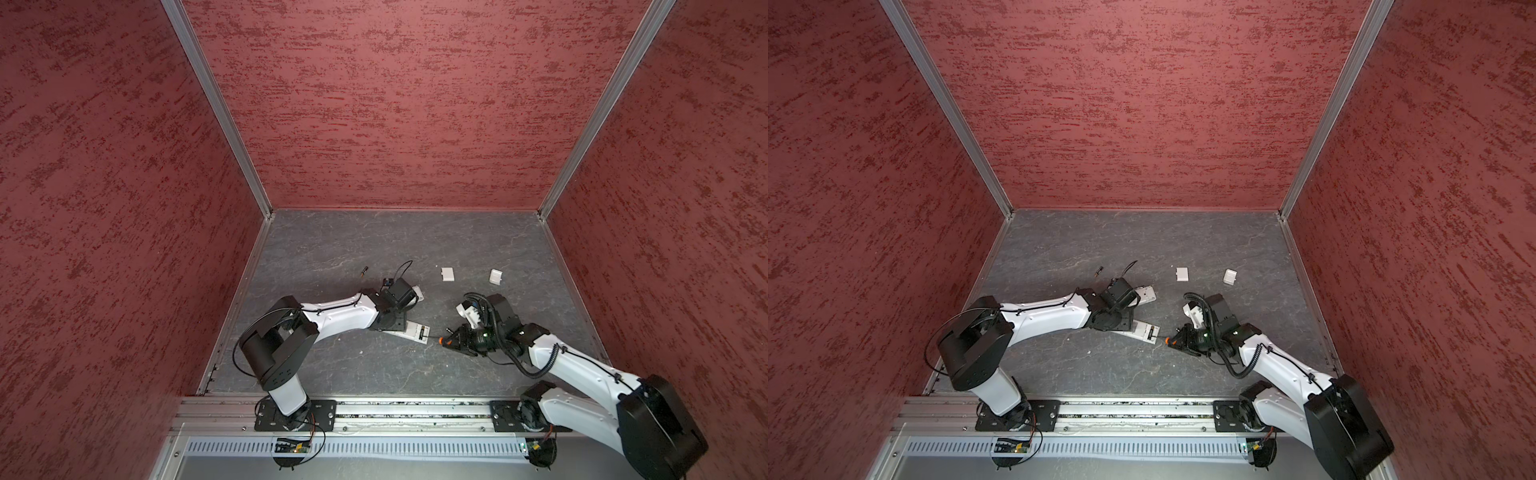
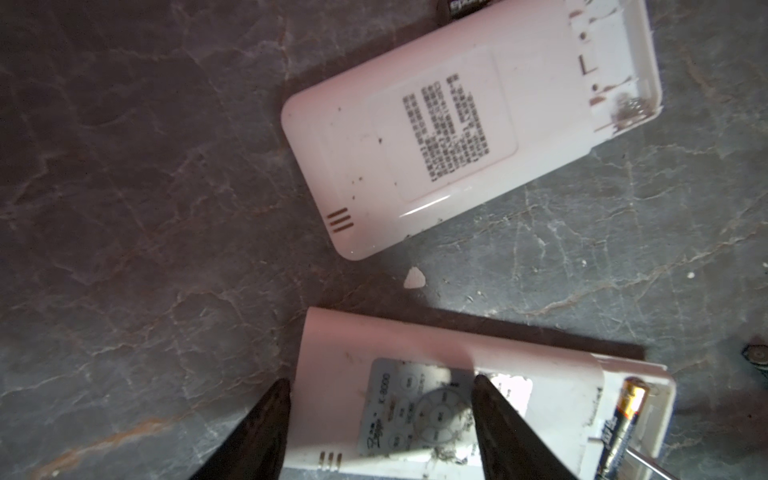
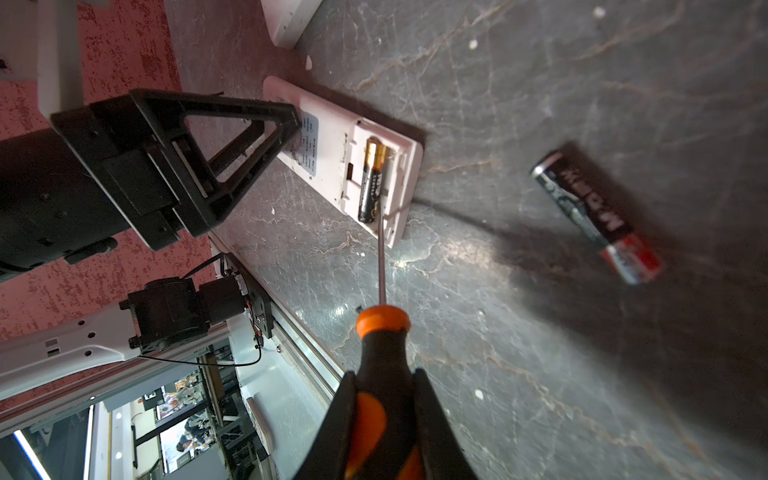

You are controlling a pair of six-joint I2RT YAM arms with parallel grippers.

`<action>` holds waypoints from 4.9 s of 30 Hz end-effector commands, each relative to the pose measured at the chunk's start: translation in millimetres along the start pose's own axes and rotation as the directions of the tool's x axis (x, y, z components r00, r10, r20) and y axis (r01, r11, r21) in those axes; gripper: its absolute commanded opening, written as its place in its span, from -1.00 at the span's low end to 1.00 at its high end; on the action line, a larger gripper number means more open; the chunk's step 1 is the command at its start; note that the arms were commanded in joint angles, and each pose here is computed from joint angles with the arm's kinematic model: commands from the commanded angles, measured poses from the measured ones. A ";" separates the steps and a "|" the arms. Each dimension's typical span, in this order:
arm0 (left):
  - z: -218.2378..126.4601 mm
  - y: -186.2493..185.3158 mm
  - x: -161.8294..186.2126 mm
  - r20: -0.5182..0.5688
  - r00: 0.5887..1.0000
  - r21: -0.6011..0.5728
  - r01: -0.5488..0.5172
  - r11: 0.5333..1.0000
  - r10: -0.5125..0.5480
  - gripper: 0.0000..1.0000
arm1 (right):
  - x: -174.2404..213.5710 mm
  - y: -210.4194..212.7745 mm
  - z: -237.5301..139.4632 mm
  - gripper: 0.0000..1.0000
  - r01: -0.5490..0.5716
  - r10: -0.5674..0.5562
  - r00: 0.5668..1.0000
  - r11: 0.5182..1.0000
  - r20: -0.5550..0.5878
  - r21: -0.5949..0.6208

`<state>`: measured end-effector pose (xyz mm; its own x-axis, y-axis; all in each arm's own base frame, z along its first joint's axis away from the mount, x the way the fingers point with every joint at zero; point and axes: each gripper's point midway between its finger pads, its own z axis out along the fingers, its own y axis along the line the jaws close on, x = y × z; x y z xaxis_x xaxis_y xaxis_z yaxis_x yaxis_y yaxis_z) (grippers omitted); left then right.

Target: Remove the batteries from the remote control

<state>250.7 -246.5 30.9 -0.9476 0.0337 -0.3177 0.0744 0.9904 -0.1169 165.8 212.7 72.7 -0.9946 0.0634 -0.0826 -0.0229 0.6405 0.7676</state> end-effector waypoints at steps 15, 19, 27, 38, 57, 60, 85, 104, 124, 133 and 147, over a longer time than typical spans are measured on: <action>6.5 -3.6 13.1 -0.038 0.999 -0.004 -0.003 1.000 0.003 0.36 | -5.8 18.4 1.9 -1.00 0.057 -0.057 0.998 0.997 0.004 -0.054; 7.1 -0.4 13.8 -0.031 1.000 -0.019 -0.002 1.000 0.002 0.36 | -9.2 24.2 -2.1 -1.00 0.059 -0.057 0.998 0.996 0.025 -0.063; 12.1 8.7 20.2 -0.038 0.999 -0.069 -0.008 0.998 0.006 0.35 | -12.7 30.9 -7.6 -1.00 0.047 -0.043 0.998 0.996 0.053 -0.076; 13.0 11.4 24.7 -0.038 0.999 -0.081 -0.007 0.997 0.004 0.34 | -16.8 25.4 -8.9 -1.00 0.039 -0.036 0.997 0.999 0.075 -0.038; 11.1 11.7 26.3 -0.035 0.999 -0.080 0.004 0.997 -0.007 0.32 | -41.9 31.4 -26.6 -1.00 0.065 -0.063 0.981 0.998 0.182 -0.004; 8.6 10.9 23.7 -0.026 1.000 -0.077 0.009 0.997 -0.011 0.34 | -40.4 33.9 -30.2 -1.00 0.078 -0.078 0.981 0.997 0.175 0.007; -85.4 26.8 -36.5 0.200 0.965 0.094 0.155 0.983 -0.172 0.48 | -97.2 48.7 -48.7 -1.00 0.079 -0.081 0.918 0.997 0.387 0.021; -188.7 44.5 -87.5 0.505 0.836 0.243 0.101 0.965 -0.215 0.99 | -147.2 36.8 -62.9 -1.00 0.111 -0.132 0.866 0.991 0.483 0.073; -228.2 73.4 -103.2 0.694 0.695 0.193 0.069 0.979 -0.186 1.00 | -191.5 11.2 -19.2 -1.00 0.126 -0.136 0.915 0.991 0.379 0.051; -229.1 90.8 -103.0 0.703 0.668 0.189 0.156 0.969 -0.245 0.99 | -190.9 -0.2 -1.9 -1.00 0.145 -0.148 0.931 0.989 0.333 0.037; -227.9 100.6 -88.4 0.704 0.641 0.252 0.177 0.951 -0.306 0.99 | -184.1 -12.0 12.5 -1.00 0.147 -0.144 0.944 0.989 0.297 0.013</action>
<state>271.6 -121.6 255.8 -0.4329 -0.3515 -0.8301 -0.0199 0.9244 -0.3810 346.1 200.6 67.9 -0.9163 0.2069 -0.3428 -0.1222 0.6709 0.7314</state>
